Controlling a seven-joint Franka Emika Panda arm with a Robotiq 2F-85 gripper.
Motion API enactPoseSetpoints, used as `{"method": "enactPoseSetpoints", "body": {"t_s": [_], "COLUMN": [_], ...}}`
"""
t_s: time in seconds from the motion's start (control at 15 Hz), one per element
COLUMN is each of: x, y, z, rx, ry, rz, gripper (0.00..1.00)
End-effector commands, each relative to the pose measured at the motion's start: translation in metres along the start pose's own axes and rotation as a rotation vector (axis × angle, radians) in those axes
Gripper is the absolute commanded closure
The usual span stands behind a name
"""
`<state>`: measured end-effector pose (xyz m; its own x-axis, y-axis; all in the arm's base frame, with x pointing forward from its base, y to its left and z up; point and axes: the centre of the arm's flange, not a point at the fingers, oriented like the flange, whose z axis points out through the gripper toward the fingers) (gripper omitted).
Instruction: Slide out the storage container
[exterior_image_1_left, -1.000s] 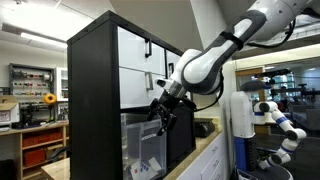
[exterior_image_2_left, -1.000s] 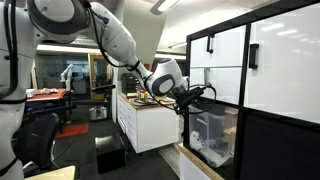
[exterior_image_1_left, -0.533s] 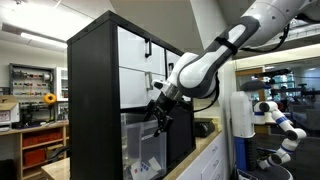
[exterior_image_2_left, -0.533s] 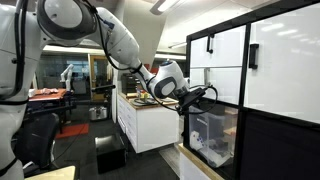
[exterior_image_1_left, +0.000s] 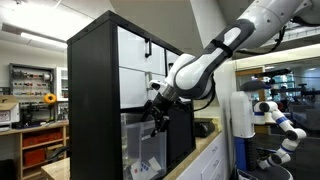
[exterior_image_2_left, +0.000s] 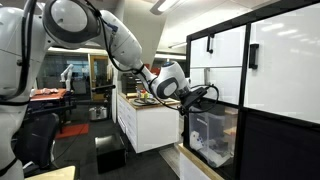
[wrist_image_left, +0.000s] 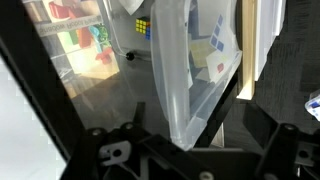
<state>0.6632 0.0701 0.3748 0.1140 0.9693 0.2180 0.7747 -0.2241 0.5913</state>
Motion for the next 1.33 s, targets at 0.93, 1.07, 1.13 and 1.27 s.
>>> {"method": "enactPoseSetpoints", "body": {"t_s": [0.93,1.07,1.13,1.27], "x": [-0.016,-0.015,-0.014,-0.015], "y": [-0.001,-0.010,-0.016,-0.030], "z": [-0.023,-0.033,-0.040,-0.052], "rx": [-0.050,-0.040,-0.036,-0.022], "ry": [-0.001,-0.002,-0.003,-0.007], "rz": [-0.063,-0.083,-0.091,-0.096], "gripper": [0.90,0.92,0.93,0.92]}}
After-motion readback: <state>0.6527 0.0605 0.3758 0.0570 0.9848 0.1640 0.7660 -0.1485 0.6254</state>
